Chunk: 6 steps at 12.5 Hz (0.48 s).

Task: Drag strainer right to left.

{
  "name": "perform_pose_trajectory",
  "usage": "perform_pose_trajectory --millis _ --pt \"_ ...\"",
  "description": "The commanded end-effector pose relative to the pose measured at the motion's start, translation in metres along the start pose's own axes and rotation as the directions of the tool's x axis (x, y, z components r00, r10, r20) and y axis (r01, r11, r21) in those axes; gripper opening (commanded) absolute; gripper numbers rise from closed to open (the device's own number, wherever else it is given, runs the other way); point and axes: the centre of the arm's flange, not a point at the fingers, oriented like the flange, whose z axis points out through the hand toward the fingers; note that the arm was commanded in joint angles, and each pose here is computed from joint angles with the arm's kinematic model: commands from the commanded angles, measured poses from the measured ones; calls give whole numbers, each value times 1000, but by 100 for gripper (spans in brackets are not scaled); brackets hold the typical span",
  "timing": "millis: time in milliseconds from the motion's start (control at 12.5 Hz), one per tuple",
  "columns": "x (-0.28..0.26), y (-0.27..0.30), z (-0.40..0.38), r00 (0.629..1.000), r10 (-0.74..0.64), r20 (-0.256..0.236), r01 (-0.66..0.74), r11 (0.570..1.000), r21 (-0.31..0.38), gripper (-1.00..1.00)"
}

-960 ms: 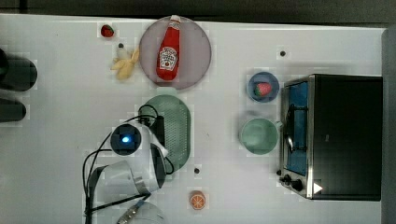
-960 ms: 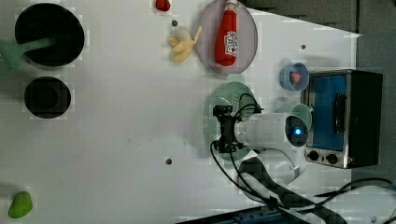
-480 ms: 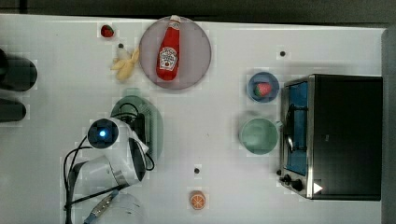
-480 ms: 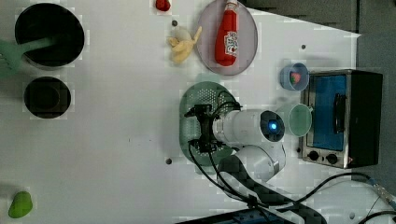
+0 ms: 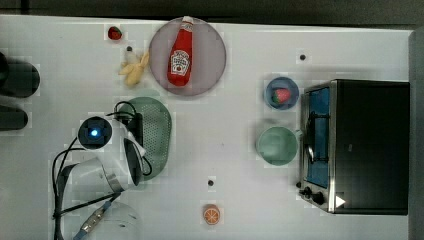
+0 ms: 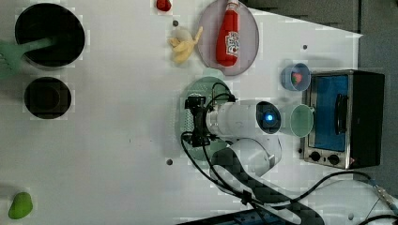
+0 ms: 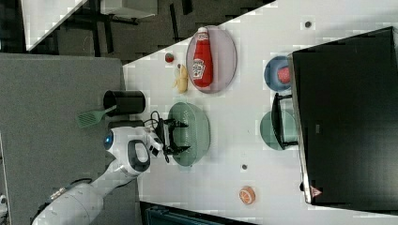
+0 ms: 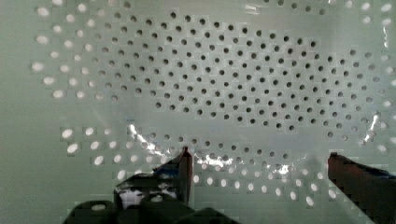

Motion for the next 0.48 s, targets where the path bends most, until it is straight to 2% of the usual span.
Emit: perform_pose_trajectory --millis 80,480 --pt "-63 13 0 998 57 28 -57 998 11 100" --pt "-97 11 3 998 37 41 -37 999 18 100"
